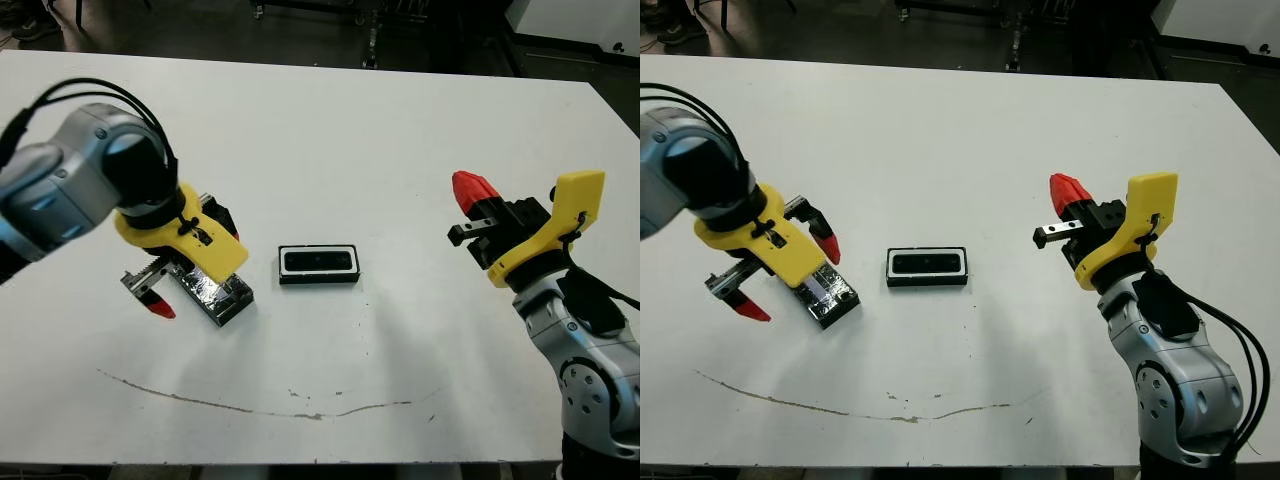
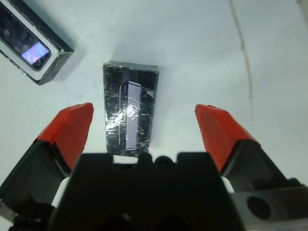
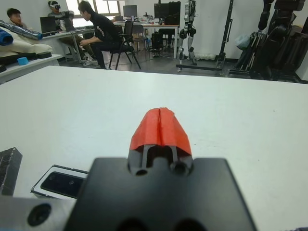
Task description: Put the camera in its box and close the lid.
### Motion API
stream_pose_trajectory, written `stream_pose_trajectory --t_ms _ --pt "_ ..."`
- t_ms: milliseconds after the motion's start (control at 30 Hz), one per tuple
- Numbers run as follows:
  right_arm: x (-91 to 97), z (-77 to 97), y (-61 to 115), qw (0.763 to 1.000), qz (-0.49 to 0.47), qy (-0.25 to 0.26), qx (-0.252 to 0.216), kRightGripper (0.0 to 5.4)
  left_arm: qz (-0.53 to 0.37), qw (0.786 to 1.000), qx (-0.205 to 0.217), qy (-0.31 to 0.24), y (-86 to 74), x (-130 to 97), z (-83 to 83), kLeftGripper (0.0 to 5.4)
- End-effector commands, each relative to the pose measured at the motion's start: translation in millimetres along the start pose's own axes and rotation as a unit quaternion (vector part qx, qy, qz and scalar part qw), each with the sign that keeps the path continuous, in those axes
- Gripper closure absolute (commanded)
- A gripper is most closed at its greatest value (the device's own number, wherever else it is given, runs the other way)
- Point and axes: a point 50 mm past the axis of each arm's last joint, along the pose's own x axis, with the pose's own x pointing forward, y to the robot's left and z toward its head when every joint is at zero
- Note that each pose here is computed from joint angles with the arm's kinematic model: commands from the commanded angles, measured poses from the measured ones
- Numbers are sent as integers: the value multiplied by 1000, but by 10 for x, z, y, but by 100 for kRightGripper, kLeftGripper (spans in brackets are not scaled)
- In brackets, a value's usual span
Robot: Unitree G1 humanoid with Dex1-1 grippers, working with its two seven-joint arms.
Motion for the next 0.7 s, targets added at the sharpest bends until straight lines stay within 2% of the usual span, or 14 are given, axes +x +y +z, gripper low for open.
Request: stream_pose_trajectory --t_ms 33,700 --pt "-15 -33 -10 1000 -5 11 -3 538 7 1000 -3 2 3 40 -32 0" --pt "-41 -72 16 1000 -8 19 5 538 9 1000 -5 5 11 127 -116 0"
